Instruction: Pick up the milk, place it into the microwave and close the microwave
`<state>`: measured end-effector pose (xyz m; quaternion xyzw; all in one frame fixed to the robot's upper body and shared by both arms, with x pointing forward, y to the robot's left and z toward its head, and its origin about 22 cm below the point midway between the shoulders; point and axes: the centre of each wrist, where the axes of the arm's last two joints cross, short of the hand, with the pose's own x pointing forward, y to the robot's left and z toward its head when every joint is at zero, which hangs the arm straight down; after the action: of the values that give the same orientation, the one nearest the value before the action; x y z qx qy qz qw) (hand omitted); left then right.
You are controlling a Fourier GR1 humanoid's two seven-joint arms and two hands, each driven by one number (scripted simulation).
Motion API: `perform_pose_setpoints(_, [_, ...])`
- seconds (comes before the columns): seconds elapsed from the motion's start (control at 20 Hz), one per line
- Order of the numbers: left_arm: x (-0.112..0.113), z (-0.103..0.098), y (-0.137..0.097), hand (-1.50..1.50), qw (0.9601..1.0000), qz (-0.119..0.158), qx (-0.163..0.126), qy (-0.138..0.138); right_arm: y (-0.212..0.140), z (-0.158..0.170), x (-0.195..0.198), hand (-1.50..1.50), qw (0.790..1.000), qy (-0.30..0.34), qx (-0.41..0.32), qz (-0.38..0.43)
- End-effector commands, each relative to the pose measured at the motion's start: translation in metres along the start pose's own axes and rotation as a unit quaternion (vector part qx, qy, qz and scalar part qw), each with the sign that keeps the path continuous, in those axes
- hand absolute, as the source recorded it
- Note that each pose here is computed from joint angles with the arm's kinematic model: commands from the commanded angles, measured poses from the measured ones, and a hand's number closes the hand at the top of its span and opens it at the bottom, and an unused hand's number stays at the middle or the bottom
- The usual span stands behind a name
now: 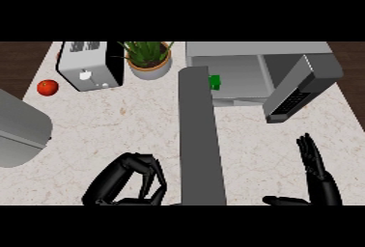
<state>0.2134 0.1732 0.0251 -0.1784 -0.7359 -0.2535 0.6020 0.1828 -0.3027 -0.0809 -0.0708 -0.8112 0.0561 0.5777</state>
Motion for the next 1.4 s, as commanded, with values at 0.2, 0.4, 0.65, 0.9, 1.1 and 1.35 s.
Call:
perform_pose_setpoints(0.2, [-0.037,-0.059,-0.038,1.50,0.9847,-0.061,-0.145,0.074,-0.042,0.042,0.022,-1.50,0.999,0.004,-0.016,0.035])
perform_pose_setpoints(0.4, [-0.073,-0.069,-0.059,1.50,0.9832,-0.041,-0.161,0.075,-0.050,0.049,0.049,-1.50,0.999,-0.033,-0.013,0.027])
perform_pose_setpoints(0.65, [-0.101,-0.069,-0.090,1.50,0.9765,-0.032,-0.201,0.071,-0.065,0.037,0.055,-1.50,0.998,-0.059,-0.002,0.005])
perform_pose_setpoints(0.9, [-0.090,-0.082,-0.110,1.50,0.9841,-0.049,-0.153,0.076,-0.077,0.029,0.080,-1.50,0.996,-0.086,0.028,-0.026])
perform_pose_setpoints(1.1, [-0.077,-0.092,-0.120,1.50,0.9881,-0.063,-0.115,0.080,-0.079,0.014,0.084,-1.50,0.993,-0.116,0.028,0.009])
perform_pose_setpoints(1.35, [-0.073,-0.100,-0.119,1.50,0.9946,-0.067,-0.056,0.057,-0.083,0.004,0.100,-1.50,0.988,-0.136,0.065,-0.024])
